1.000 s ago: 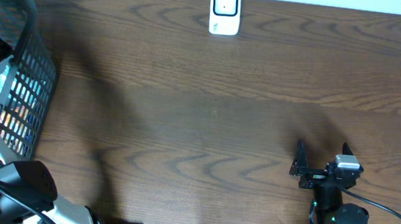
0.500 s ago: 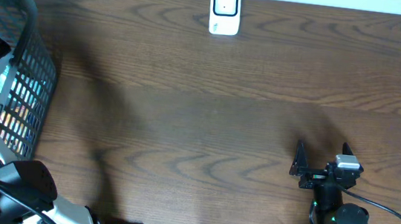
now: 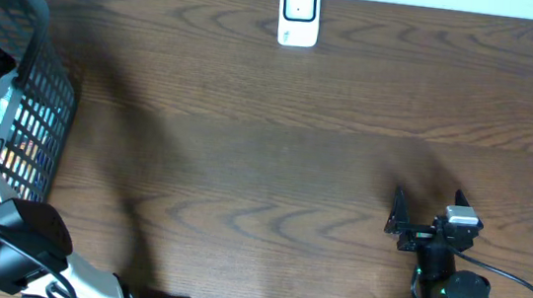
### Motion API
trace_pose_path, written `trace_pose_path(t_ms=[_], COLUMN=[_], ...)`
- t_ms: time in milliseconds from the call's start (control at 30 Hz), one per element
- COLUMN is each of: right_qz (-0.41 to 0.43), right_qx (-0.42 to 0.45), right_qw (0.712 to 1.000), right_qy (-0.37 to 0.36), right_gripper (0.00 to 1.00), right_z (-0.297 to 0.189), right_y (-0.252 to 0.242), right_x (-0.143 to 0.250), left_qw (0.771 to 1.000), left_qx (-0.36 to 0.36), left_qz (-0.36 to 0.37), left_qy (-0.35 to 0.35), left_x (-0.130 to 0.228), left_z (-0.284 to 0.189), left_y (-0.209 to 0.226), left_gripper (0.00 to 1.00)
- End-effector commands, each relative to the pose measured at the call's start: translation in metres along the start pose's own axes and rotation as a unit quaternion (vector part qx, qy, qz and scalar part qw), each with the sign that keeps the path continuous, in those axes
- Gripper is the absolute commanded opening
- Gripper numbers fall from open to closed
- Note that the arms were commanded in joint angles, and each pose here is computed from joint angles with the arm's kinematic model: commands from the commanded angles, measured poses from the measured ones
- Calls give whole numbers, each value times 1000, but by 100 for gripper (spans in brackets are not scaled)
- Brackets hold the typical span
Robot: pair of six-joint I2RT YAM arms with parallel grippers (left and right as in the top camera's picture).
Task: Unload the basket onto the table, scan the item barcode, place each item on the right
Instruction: 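Grasp the yellow snack bag in the basket with the left gripper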
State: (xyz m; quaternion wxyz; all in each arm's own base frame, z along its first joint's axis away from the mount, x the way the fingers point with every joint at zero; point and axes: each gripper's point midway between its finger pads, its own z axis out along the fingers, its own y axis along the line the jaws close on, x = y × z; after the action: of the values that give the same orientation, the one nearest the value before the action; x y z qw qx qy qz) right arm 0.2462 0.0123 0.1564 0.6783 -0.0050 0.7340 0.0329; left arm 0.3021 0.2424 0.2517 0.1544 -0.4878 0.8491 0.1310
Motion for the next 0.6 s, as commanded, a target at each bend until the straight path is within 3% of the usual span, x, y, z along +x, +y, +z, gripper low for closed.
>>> trace_pose_path(t_ms=[0, 367, 567], right_qz=[-6, -6, -6], right_qx=[-2, -2, -2], right_qw=[1000, 1000, 1000], right_qy=[3, 3, 3], right_gripper=[99, 99, 99], right_z=[0, 0, 0], right_y=[1, 1, 1], right_x=[2, 2, 2], left_qw=[1000, 999, 996], left_qx=[-10, -21, -49], left_qz=[-14, -40, -57], left_qy=[2, 5, 50], left_x=[-4, -14, -9], left_z=[4, 17, 46], left_y=[11, 29, 49], left_gripper=[98, 97, 98])
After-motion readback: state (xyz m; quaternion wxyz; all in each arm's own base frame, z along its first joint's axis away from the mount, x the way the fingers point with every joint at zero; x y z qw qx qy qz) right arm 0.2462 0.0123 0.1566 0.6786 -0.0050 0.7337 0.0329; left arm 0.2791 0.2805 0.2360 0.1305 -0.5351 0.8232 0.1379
